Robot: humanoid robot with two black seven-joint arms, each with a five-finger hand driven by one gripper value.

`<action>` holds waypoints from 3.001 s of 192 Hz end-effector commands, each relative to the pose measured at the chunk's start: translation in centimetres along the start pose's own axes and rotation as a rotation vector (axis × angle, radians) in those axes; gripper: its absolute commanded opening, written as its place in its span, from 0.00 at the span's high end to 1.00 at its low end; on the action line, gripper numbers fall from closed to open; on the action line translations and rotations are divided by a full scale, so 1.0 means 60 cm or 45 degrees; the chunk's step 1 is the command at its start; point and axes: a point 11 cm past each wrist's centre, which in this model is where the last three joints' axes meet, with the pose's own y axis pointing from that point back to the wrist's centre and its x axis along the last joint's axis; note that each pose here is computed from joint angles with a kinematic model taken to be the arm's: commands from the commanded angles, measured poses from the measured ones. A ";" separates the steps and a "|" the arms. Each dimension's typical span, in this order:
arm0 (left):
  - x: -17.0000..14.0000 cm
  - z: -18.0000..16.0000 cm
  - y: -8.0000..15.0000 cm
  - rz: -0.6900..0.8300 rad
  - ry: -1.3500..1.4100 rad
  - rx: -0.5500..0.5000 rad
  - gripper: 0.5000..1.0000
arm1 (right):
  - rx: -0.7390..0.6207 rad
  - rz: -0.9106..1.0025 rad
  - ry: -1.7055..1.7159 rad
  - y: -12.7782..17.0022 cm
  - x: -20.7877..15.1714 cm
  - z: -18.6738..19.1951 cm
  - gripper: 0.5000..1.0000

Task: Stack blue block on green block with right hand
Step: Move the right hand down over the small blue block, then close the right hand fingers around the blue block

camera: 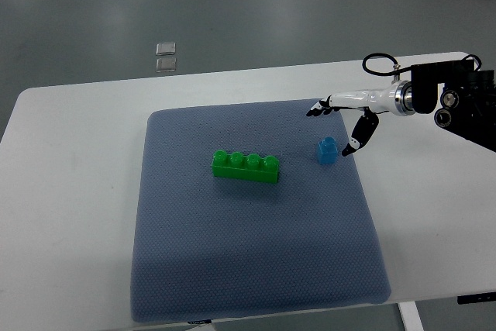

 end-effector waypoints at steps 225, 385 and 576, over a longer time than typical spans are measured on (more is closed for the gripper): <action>0.000 0.000 0.000 0.000 0.000 0.000 0.00 | -0.041 -0.056 0.018 -0.029 -0.042 0.003 0.49; 0.000 0.000 0.000 0.000 0.000 0.000 0.00 | -0.064 -0.038 0.015 -0.031 -0.036 0.012 0.61; 0.000 0.000 0.000 0.000 0.000 0.000 0.00 | -0.067 -0.038 0.037 -0.035 -0.032 0.008 0.69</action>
